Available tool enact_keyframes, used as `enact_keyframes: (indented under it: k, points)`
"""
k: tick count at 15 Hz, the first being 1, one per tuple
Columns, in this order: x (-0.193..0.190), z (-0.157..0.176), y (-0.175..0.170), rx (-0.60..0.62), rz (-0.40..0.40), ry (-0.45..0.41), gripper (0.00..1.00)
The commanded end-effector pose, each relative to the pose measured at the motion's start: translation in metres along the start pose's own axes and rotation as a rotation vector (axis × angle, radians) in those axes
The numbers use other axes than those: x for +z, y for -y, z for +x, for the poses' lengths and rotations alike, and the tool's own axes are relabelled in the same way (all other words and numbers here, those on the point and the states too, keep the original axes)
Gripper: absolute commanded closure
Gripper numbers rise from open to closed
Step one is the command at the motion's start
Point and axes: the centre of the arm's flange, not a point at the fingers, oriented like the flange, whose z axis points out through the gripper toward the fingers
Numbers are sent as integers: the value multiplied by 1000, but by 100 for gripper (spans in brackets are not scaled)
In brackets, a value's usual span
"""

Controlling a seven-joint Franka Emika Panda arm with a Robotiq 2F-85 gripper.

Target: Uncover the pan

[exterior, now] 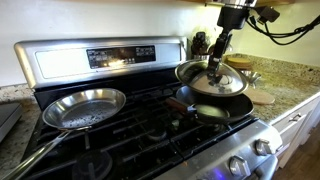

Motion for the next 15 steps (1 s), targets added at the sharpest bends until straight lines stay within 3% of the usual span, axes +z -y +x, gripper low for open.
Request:
enact_keyframes:
  k: [1, 8, 15]
  points:
    - [-29, -27, -28, 49, -40, -40, 79]
    - [-57, -82, -112, 235, -85, -46, 79]
    - [-61, -154, -196, 426, -113, -6, 79]
